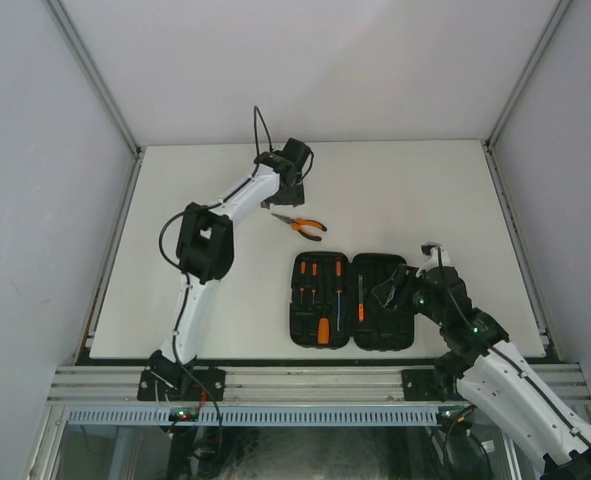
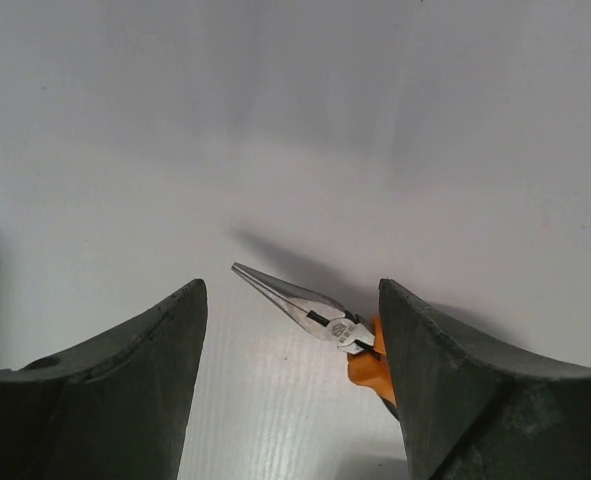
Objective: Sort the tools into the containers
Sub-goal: Adjust the pliers at the center of the board, then pick up the pliers at the center of the board.
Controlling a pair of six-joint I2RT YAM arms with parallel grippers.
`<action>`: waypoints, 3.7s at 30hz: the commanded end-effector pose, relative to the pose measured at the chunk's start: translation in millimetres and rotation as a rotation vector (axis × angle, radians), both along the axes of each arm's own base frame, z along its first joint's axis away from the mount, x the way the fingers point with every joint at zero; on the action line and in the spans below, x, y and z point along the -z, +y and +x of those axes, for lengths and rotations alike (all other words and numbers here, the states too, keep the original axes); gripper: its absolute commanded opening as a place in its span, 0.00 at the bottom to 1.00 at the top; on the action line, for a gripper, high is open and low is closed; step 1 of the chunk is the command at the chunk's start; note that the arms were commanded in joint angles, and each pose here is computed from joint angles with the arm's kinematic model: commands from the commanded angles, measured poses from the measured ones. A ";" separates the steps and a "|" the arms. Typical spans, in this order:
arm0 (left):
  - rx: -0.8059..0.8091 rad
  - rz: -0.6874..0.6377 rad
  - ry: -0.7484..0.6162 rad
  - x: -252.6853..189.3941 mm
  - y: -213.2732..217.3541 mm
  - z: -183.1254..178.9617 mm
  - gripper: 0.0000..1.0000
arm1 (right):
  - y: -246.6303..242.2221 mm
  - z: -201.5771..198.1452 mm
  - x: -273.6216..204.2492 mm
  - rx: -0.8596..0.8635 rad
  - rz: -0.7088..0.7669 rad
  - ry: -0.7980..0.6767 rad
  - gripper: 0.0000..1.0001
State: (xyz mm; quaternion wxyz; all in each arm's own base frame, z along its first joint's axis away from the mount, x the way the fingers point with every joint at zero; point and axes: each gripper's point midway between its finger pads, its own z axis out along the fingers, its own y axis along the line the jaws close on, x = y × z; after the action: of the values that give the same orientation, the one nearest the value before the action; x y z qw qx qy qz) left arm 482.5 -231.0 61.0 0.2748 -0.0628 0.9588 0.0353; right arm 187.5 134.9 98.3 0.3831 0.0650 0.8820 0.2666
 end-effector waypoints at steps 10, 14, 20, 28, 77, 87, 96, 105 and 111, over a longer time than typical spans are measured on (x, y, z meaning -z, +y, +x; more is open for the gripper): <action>0.029 0.089 0.111 17.6 22.8 -6.5 0.72 | 7.0 4.6 -8.2 -0.027 0.017 -0.019 0.58; 0.036 0.086 0.135 24.2 22.7 -11.3 0.72 | 7.9 4.5 -7.9 -0.031 0.018 -0.016 0.58; 0.037 0.082 0.154 26.1 29.5 -28.5 0.70 | 8.7 4.0 -6.4 -0.034 0.018 -0.009 0.57; 0.053 0.038 0.170 25.2 35.3 -67.9 0.67 | 12.7 4.6 -5.8 -0.047 0.029 -0.001 0.57; 0.271 -0.053 0.043 19.1 -52.3 -43.1 0.70 | 15.0 2.4 -0.3 -0.056 0.017 0.023 0.56; 0.248 -0.055 0.071 30.5 -43.2 -44.1 0.60 | 15.5 2.5 -0.2 -0.059 0.019 0.024 0.57; 0.259 -0.075 0.076 31.5 -43.4 -46.9 0.34 | 15.0 1.3 -0.1 -0.059 0.018 0.026 0.56; 0.244 -0.075 -0.098 -40.0 -21.5 -51.9 0.03 | 15.7 2.9 -8.2 -0.062 0.023 0.007 0.56; 0.233 -0.084 -0.219 -98.0 -3.9 -61.4 0.00 | 15.0 6.1 -18.9 -0.050 0.028 -0.016 0.56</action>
State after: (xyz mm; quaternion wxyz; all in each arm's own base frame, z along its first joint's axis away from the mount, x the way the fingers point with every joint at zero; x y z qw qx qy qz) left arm 408.6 -243.2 69.1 0.2703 0.0498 0.9613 -0.0165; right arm 182.5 145.2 87.3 0.3463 0.0507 0.8960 0.2733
